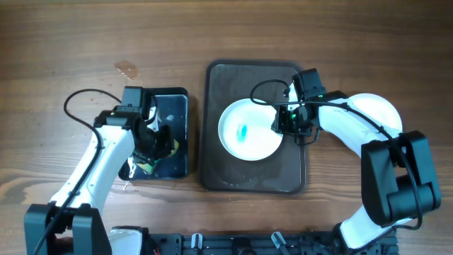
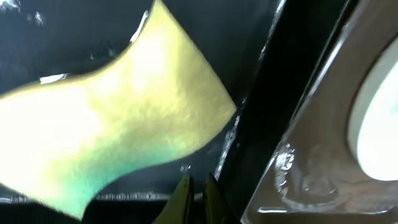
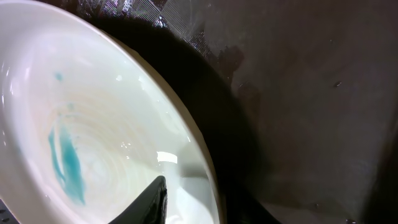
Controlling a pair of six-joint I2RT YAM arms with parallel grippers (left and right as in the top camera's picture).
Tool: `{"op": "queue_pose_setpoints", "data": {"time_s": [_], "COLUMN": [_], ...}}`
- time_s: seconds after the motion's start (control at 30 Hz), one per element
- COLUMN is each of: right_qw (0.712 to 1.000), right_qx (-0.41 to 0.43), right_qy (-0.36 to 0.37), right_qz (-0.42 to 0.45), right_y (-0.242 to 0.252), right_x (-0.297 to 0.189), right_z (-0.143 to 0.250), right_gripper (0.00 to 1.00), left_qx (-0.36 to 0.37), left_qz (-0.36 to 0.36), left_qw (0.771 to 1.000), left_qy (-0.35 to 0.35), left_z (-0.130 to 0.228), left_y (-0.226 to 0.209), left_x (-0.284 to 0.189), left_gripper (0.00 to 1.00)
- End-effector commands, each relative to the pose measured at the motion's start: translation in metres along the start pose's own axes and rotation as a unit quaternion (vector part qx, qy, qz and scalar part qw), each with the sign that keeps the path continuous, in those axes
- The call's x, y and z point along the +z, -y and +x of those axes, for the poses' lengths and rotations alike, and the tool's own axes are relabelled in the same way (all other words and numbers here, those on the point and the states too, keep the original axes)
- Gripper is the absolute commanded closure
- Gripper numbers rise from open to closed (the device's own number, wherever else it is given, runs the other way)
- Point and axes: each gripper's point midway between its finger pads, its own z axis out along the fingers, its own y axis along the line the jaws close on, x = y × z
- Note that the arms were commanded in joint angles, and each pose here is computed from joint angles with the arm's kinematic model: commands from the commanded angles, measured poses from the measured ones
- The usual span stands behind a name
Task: Clean dirty plates on tray and stack at the side
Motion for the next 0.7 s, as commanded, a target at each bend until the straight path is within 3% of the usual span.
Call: {"op": "queue_pose_setpoints", "data": {"time_s": [0.0, 0.07, 0.33, 0.5, 0.67], "right_qw": [0.998, 0.998, 0.999, 0.999, 0.999], "right_qx": [0.022, 0.022, 0.021, 0.020, 0.020], "right_qy": [-0.040, -0.040, -0.033, -0.031, -0.031], "right_qz": [0.030, 0.030, 0.027, 0.027, 0.027], "right_y": [0.021, 0.021, 0.019, 0.019, 0.019], "right_x": [0.021, 0.021, 0.021, 0.021, 0.021], "right_z": [0.021, 0.021, 0.017, 0.017, 0.016], "right_gripper": [0.67, 0.67, 0.67, 0.67, 0.67], "left_qx": [-0.065, -0.092, -0.106, -0.118, -0.120], "left_qz": [-0.090, -0.125, -0.153, -0.202, -0.184], "left_qw": [0.994, 0.987, 0.977, 0.959, 0.949], "left_qy": [0.017, 0.030, 0.100, 0.159, 0.226], "left_z": [0.010, 0.013, -0.001, -0.025, -0.058], "left_y": [-0.026, -0.042, -0.058, -0.070, -0.054], "left_x": [0.011, 0.018, 0.034, 0.013, -0.021], "left_gripper": [0.96, 0.96, 0.96, 0.96, 0.96]}}
